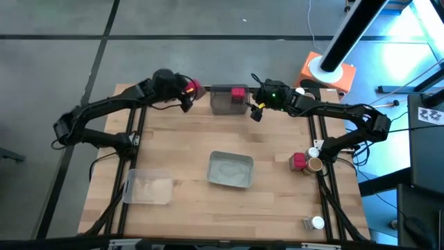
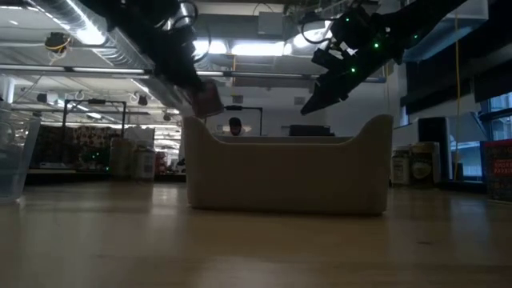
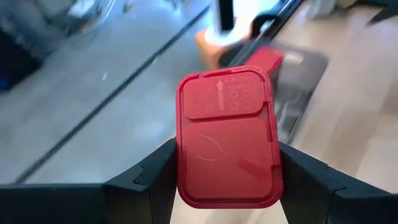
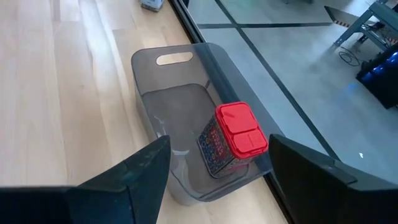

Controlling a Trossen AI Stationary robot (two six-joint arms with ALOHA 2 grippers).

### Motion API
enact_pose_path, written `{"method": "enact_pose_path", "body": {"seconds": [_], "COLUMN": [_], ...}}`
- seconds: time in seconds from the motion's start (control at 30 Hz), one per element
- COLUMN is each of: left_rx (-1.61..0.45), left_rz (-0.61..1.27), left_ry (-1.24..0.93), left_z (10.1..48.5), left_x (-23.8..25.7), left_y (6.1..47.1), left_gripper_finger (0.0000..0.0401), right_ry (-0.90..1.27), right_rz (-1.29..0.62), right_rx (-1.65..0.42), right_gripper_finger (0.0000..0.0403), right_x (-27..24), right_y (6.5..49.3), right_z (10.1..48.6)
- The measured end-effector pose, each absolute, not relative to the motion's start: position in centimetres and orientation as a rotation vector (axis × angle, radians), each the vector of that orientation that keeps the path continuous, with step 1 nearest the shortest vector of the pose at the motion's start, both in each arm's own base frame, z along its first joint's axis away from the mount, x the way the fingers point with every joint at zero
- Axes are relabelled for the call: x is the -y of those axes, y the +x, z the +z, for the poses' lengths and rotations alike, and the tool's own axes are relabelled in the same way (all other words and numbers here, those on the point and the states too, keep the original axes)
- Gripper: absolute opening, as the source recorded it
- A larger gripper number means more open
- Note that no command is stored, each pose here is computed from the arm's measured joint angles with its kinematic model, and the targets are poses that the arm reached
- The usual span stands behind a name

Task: Sort spices by type
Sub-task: Put the left red seasoning can into the black bin

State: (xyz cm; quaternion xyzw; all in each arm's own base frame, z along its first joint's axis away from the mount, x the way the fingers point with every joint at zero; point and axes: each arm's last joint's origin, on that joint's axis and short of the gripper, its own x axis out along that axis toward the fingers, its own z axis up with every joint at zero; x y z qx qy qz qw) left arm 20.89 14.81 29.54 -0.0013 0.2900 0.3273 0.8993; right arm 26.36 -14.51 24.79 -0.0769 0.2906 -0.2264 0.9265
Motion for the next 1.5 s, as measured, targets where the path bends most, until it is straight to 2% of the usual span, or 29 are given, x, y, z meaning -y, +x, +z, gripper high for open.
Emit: {"method": "enact_pose_path", "body": {"seconds": [0.23,0.43,0.83,1.2,1.5], "left_rx": [-0.486,-0.452,-0.652,-0.832,-0.91], "left_rz": [0.614,0.554,0.494,0.366,0.317], "left_ry": [0.125,0.165,0.152,0.3,0.324], "left_z": [29.9,28.6,28.1,23.8,20.8], "left_x": [-15.8,-16.9,-20.7,-22.7,-23.2], "left_y": [22.6,24.5,30.1,32.8,33.6], "left_gripper_finger": [0.0209,0.0209,0.0209,0.0209,0.0209], "right_ry": [-0.159,-0.158,-0.158,-0.158,-0.143], "right_rz": [-0.465,-0.466,-0.467,-0.467,-0.472], "right_rx": [-0.591,-0.589,-0.583,-0.583,-0.579], "right_gripper_finger": [0.0269,0.0269,0.0269,0.0269,0.0269], "right_x": [14.5,14.5,14.5,14.5,14.5], "right_y": [26.4,26.4,26.4,26.4,26.4], "right_z": [24.8,24.9,24.9,24.9,24.9]}}
